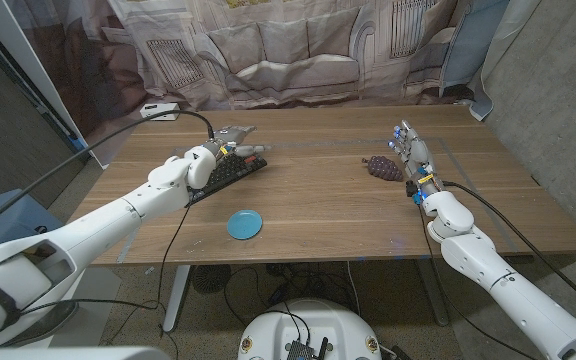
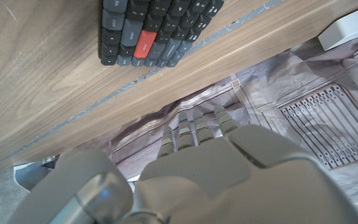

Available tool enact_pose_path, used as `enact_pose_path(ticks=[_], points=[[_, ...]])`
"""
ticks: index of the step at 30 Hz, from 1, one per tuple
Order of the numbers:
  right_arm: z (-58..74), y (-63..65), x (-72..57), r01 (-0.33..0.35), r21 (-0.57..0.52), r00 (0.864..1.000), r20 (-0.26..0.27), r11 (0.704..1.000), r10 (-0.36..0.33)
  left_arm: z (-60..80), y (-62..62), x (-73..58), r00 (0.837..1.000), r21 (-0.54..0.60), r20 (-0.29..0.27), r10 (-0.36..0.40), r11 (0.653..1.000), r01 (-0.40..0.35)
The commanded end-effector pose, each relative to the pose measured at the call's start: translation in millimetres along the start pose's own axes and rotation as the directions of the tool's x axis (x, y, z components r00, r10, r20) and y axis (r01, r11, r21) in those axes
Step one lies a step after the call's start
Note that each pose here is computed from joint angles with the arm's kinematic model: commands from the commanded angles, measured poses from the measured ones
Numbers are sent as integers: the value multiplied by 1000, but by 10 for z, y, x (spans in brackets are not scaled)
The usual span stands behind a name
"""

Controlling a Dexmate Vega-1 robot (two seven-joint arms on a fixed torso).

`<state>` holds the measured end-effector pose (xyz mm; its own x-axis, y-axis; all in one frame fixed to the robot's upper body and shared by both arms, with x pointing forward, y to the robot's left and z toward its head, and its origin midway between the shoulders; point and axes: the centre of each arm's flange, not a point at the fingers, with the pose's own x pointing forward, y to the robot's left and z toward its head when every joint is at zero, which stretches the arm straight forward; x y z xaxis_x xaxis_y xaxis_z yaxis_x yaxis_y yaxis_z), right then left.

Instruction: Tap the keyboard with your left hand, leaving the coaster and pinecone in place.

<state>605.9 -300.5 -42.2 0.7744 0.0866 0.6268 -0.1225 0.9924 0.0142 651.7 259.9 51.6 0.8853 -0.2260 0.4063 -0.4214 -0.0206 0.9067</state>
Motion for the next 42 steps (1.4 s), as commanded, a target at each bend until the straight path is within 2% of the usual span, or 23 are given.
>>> enact_pose_path(ticks=[1, 20, 30, 33, 36, 40, 42], points=[[48, 13, 17, -13, -8, 1000, 11, 1000, 13, -21, 80, -109, 998, -96, 20, 63, 993, -61], [57, 16, 19, -19, -15, 1000, 24, 1000, 19, -86, 165, -245, 992, -310, 58, 110, 947, -87], [61, 1, 22, -24, -11, 999, 30, 1000, 25, -102, 195, -344, 987, -393, 48, 151, 912, -120], [62, -8, 42, -48, -34, 997, 55, 998, 50, -137, 188, -370, 986, -452, 52, 160, 884, -119], [63, -11, 56, -50, -33, 996, 73, 998, 53, -160, 179, -386, 985, -474, 46, 168, 871, -126], [64, -12, 64, -58, -42, 995, 76, 997, 61, -187, 172, -402, 983, -510, 46, 176, 851, -128], [71, -13, 69, -57, -41, 996, 72, 998, 60, -208, 175, -422, 981, -543, 49, 187, 829, -131]])
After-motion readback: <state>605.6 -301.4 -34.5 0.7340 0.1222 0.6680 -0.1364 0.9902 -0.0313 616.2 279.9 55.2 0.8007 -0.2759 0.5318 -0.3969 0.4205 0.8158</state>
